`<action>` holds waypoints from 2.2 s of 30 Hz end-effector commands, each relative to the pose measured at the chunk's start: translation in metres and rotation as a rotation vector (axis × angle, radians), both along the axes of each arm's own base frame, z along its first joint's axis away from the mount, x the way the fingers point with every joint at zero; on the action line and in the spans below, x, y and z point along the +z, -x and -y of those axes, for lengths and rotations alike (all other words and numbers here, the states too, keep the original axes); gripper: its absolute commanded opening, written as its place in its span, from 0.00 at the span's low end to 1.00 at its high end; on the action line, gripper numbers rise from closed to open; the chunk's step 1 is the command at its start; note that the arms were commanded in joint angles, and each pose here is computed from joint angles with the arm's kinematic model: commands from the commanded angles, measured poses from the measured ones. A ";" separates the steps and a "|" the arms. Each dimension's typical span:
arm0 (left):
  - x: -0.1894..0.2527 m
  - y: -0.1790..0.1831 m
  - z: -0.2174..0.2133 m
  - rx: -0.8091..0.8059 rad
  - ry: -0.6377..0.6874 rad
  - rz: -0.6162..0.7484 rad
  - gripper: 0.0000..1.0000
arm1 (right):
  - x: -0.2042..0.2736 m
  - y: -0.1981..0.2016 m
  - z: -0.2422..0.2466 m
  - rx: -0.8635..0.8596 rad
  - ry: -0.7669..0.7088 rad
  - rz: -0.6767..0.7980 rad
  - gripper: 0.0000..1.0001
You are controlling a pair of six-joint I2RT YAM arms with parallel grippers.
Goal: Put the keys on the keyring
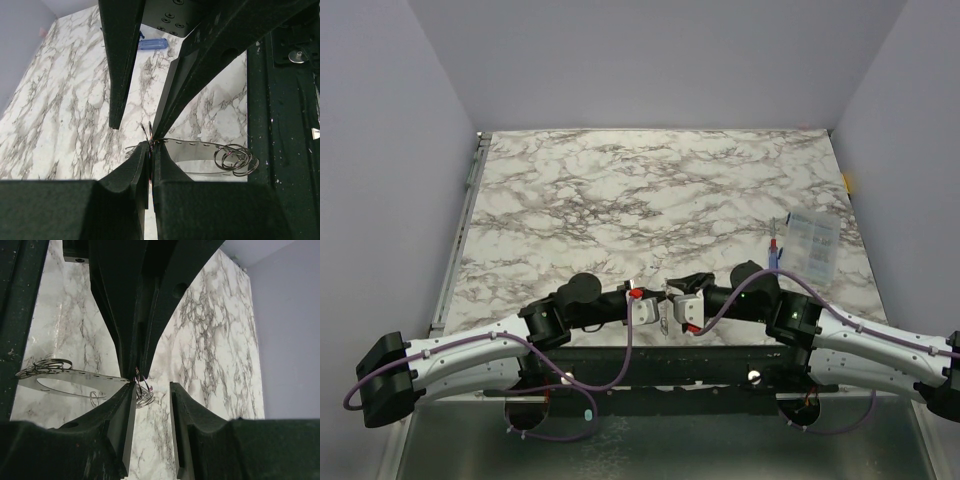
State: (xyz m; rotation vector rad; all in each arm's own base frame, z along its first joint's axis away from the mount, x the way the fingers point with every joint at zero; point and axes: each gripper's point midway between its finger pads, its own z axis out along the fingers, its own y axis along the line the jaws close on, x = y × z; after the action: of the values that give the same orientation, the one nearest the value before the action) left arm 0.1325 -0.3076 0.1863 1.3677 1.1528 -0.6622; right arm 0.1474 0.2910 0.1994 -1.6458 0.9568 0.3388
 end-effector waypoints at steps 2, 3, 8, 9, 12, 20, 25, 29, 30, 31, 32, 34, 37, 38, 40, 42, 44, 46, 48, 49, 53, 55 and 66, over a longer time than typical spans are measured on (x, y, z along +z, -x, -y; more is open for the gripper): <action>0.025 0.001 0.008 -0.027 0.054 0.035 0.00 | -0.001 0.007 -0.003 0.040 0.013 -0.021 0.38; 0.025 0.001 0.007 -0.027 0.053 0.035 0.00 | -0.003 0.009 -0.003 0.045 0.018 -0.027 0.38; 0.025 0.001 0.007 -0.027 0.052 0.034 0.00 | -0.008 0.011 -0.004 0.059 0.028 -0.047 0.35; 0.025 0.001 0.008 -0.028 0.052 0.034 0.00 | -0.008 0.012 -0.005 0.059 0.029 -0.048 0.33; 0.025 0.002 0.008 -0.029 0.052 0.034 0.00 | -0.010 0.012 -0.006 0.061 0.034 -0.052 0.28; 0.026 0.002 0.007 -0.028 0.055 0.033 0.00 | -0.015 0.011 -0.007 0.060 0.037 -0.053 0.13; 0.027 0.001 0.007 -0.022 0.060 0.031 0.00 | -0.012 0.009 -0.006 0.054 0.015 -0.040 0.01; 0.028 0.000 0.007 -0.015 0.061 0.029 0.00 | -0.007 0.008 -0.006 0.044 -0.021 -0.023 0.01; 0.028 0.000 0.007 -0.015 0.064 0.028 0.00 | -0.006 0.008 -0.005 0.043 -0.028 -0.019 0.01; 0.029 0.000 0.007 -0.016 0.065 0.029 0.00 | -0.004 0.008 -0.005 0.040 -0.039 -0.013 0.01; 0.029 0.000 0.007 -0.016 0.065 0.030 0.02 | 0.001 0.007 -0.006 0.039 -0.059 -0.002 0.01; 0.031 0.001 0.006 -0.018 0.069 0.037 0.12 | 0.004 0.007 -0.005 0.040 -0.079 0.012 0.01; 0.033 0.000 0.002 -0.009 0.076 0.054 0.25 | 0.008 0.009 -0.004 0.043 -0.105 0.024 0.01; 0.034 -0.001 0.001 -0.003 0.079 0.059 0.27 | 0.010 0.009 -0.004 0.045 -0.114 0.028 0.01; 0.034 -0.002 0.000 0.005 0.076 0.065 0.29 | 0.014 0.009 -0.002 0.043 -0.131 0.035 0.01; 0.033 -0.002 -0.001 0.007 0.073 0.064 0.29 | 0.016 0.010 -0.002 0.044 -0.139 0.041 0.01; 0.032 -0.002 0.000 0.004 0.071 0.062 0.29 | 0.017 0.010 -0.002 0.045 -0.146 0.044 0.01; 0.031 -0.002 0.000 0.002 0.066 0.060 0.29 | 0.019 0.011 -0.002 0.048 -0.156 0.047 0.01; 0.029 -0.002 0.001 0.002 0.059 0.058 0.29 | 0.022 0.011 -0.002 0.048 -0.167 0.050 0.01; 0.029 -0.002 0.001 0.001 0.059 0.058 0.29 | 0.022 0.011 -0.002 0.048 -0.171 0.051 0.00; 0.029 -0.003 0.000 0.009 0.054 0.060 0.29 | 0.025 0.011 -0.001 0.048 -0.183 0.059 0.01; 0.029 -0.004 -0.001 0.014 0.054 0.061 0.29 | 0.026 0.012 -0.001 0.051 -0.190 0.061 0.01; 0.028 -0.009 -0.001 0.039 0.048 0.064 0.22 | 0.032 0.018 0.000 0.073 -0.225 0.050 0.01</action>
State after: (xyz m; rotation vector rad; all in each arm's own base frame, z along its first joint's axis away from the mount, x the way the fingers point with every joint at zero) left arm 0.1366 -0.3043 0.2023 1.3370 1.1177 -0.6294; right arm 0.1362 0.2873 0.2150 -1.5297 0.8500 0.3904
